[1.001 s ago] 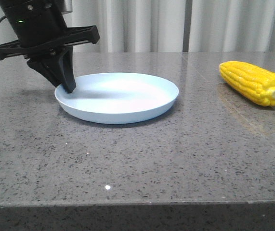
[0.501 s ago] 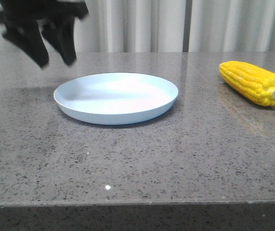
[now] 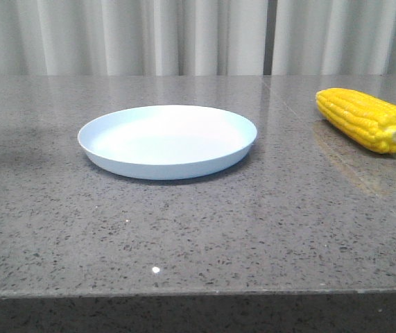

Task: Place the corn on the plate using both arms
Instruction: 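Lift the left gripper away from the plate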

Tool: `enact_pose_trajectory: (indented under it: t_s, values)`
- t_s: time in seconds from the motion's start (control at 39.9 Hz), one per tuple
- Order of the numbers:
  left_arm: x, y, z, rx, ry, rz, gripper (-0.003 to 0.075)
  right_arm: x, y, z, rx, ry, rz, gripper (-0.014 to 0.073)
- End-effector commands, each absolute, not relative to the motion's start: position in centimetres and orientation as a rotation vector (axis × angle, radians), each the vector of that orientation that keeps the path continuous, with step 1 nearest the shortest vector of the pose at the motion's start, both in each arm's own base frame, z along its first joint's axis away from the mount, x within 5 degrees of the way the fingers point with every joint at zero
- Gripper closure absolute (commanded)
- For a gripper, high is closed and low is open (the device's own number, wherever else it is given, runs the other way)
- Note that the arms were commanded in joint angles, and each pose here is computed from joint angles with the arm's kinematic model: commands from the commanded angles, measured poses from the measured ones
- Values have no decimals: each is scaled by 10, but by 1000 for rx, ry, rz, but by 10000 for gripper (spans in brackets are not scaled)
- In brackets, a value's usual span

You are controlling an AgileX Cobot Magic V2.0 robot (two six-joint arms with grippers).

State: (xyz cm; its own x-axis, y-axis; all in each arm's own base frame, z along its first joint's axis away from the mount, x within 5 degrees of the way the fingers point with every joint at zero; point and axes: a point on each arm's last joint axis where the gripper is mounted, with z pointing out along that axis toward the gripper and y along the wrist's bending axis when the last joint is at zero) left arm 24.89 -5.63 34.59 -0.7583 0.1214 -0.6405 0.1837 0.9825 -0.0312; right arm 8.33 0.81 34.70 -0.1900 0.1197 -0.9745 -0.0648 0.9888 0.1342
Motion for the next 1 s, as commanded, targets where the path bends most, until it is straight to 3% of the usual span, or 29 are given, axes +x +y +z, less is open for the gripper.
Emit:
enact_pose_trajectory:
  t_s: [0.0,0.35,0.6,0.98]
  values:
    - [227,-44,357,167,2278,-125,742,85,7,363,46,1663,150,14]
    - [132,-25,334,134,1897,-159,741,85,7,363,46,1663,150,14]
    - [72,-13,309,126,1718,-164,741,85,7,363,46,1663,150,14]
    - [29,-5,304,111,1518,-178,741,85,7,363,46,1663,150,14]
